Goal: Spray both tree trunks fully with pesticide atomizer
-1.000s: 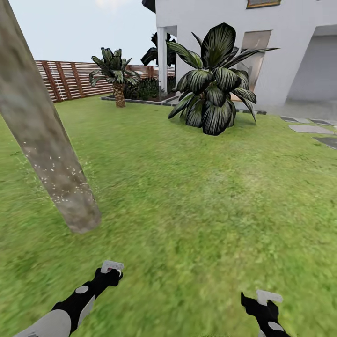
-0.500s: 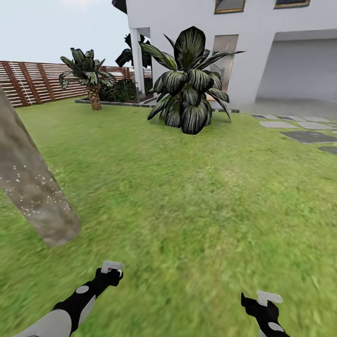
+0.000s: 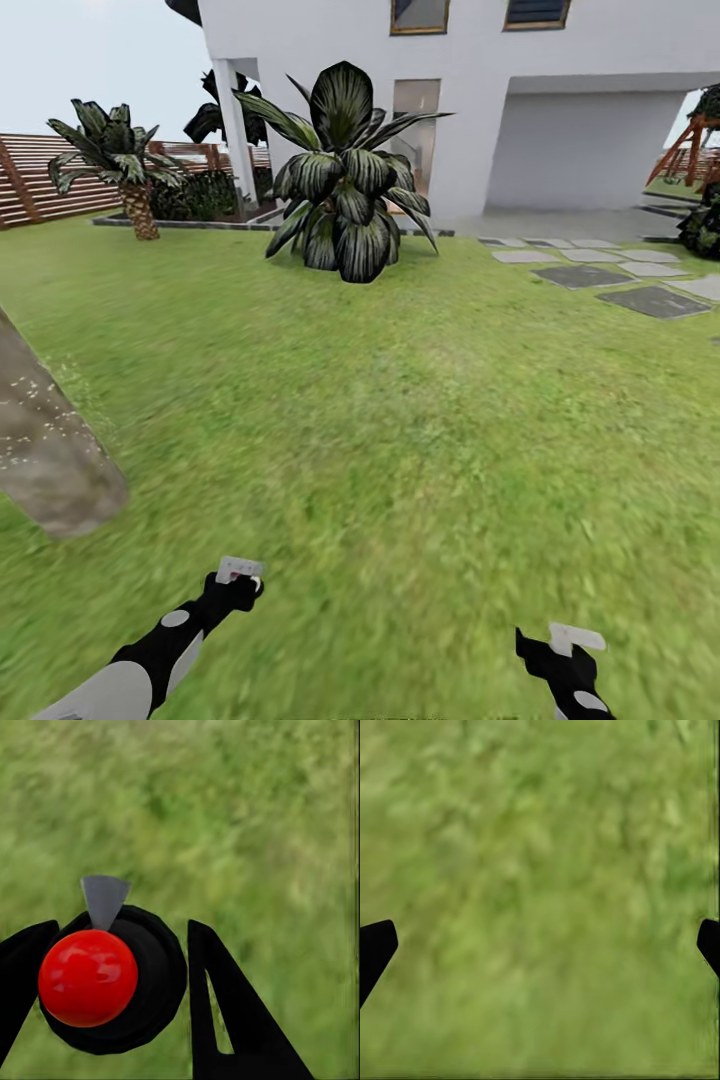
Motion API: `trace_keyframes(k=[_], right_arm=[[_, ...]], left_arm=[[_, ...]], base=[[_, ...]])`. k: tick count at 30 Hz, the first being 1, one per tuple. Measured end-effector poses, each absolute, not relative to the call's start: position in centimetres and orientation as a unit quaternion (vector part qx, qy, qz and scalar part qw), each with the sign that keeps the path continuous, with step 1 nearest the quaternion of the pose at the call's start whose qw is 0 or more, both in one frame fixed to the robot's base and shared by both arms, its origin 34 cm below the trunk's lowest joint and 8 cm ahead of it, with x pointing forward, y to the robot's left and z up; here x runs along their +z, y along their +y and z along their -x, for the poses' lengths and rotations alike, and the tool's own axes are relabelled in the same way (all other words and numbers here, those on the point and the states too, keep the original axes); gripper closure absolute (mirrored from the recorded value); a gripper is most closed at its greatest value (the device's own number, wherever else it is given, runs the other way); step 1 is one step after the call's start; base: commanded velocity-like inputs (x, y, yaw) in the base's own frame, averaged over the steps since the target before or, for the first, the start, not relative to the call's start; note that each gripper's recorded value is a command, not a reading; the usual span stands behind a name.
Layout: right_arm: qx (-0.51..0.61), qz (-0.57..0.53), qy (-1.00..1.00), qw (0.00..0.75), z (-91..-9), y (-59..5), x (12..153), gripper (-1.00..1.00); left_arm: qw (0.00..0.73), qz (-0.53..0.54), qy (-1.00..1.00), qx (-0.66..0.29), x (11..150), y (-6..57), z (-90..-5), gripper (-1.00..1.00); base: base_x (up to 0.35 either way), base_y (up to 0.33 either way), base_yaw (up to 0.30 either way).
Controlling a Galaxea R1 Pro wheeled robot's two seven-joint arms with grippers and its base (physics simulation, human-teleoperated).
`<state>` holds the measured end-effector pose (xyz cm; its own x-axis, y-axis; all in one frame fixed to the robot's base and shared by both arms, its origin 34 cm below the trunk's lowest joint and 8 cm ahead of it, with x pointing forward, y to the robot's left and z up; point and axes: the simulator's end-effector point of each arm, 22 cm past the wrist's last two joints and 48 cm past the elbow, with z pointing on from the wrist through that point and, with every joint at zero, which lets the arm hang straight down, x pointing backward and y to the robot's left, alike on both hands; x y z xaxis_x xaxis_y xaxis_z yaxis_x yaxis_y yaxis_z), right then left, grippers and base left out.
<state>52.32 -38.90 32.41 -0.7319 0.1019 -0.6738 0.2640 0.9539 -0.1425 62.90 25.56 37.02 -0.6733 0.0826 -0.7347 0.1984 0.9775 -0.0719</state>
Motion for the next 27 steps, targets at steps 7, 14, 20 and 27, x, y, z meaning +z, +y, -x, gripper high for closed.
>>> trace_keyframes(k=[7,14,20,27], right_arm=[[-0.115,-0.099,0.924,0.352,-52.29,-38.90,32.39,-1.00],[-0.115,-0.099,0.924,0.351,-52.19,-38.87,32.34,-1.00],[-0.114,-0.099,0.925,0.350,-51.93,-38.77,32.20,-1.00],[-0.114,-0.099,0.925,0.348,-51.67,-38.68,32.07,-1.00]], left_arm=[[0.397,-0.079,0.911,-0.074,37.03,25.38,-62.90,1.00],[0.397,-0.078,0.912,-0.071,36.99,25.42,-62.89,1.00],[0.397,-0.079,0.912,-0.071,36.96,25.43,-62.85,1.00],[0.397,-0.078,0.912,-0.069,36.98,25.58,-62.89,1.00]], base=[[-0.002,-0.179,-0.292],[0.000,-0.273,-0.292],[0.000,-0.274,-0.292],[0.000,-0.274,-0.292]])
